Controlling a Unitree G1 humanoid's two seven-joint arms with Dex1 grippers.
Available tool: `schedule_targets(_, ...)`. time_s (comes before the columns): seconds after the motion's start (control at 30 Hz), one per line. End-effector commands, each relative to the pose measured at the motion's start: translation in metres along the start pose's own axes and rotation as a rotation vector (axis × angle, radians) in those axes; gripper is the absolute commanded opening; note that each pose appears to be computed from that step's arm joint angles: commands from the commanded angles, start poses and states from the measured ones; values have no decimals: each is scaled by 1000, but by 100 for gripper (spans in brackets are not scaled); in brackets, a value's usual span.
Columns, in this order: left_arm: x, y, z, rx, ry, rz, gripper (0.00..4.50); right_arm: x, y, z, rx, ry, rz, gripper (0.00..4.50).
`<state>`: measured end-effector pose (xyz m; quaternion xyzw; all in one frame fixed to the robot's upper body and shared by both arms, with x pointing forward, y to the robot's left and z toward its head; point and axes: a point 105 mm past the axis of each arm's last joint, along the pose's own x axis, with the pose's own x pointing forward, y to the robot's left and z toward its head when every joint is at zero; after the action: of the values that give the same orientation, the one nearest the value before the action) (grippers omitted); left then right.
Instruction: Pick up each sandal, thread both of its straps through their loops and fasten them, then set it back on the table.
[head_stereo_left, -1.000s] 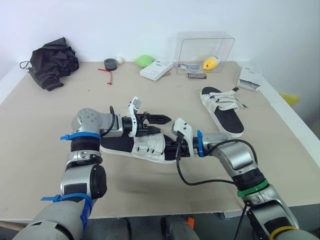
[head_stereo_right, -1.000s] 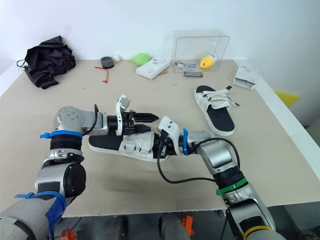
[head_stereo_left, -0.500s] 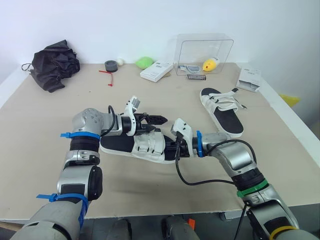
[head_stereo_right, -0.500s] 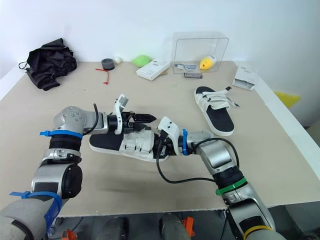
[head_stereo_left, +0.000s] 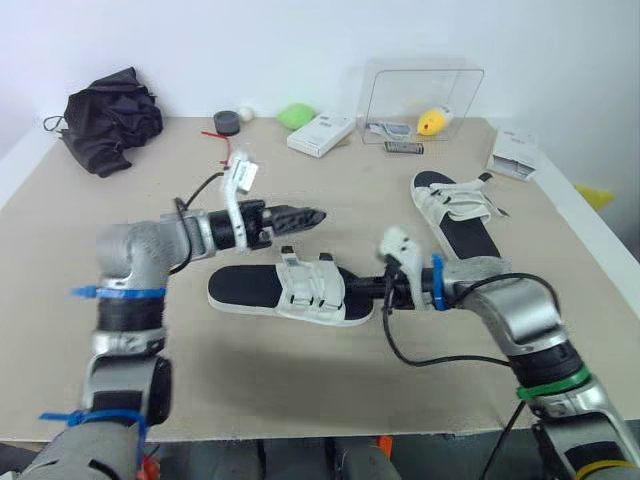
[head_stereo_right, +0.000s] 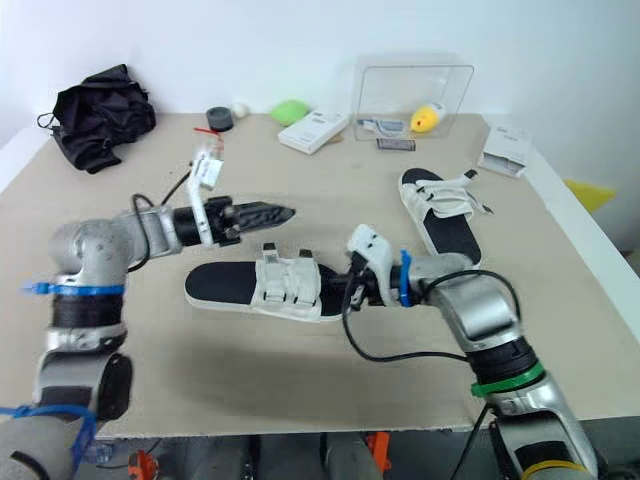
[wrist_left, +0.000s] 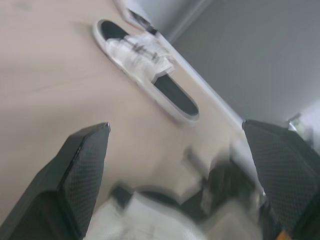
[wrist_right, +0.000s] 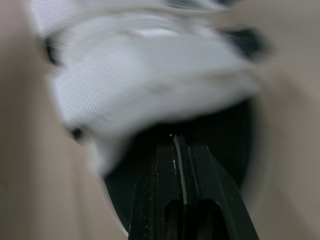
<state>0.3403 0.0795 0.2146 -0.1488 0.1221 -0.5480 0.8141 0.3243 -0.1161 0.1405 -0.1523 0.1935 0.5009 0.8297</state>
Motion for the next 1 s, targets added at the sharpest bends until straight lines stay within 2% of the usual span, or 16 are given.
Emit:
schedule_targets(0.03,-22,-22,-8,312,43,-130,439,-26,4,25,-64,-82,-32,0)
schedule_targets(0.17,-50,-7,-33,486,130,-109,439,-52,13,28,-76,-133,-46,0)
schedule_targets(0.3,-73,-3,-53,529,135,-117,439,-77,49,32,-98,-229,4,0)
schedule_targets(0.43,-83,1,-72,576,177,-123,439,-79,66,27,-80,-238,-10,0)
schedule_targets(0.7,-68,2,-91,589,198,-181,439,-72,82,17,-7,-239,-50,0)
schedule_targets(1.0,-34,12,-99,622,218,-266,439,-75,104,37,-66,-335,-34,0)
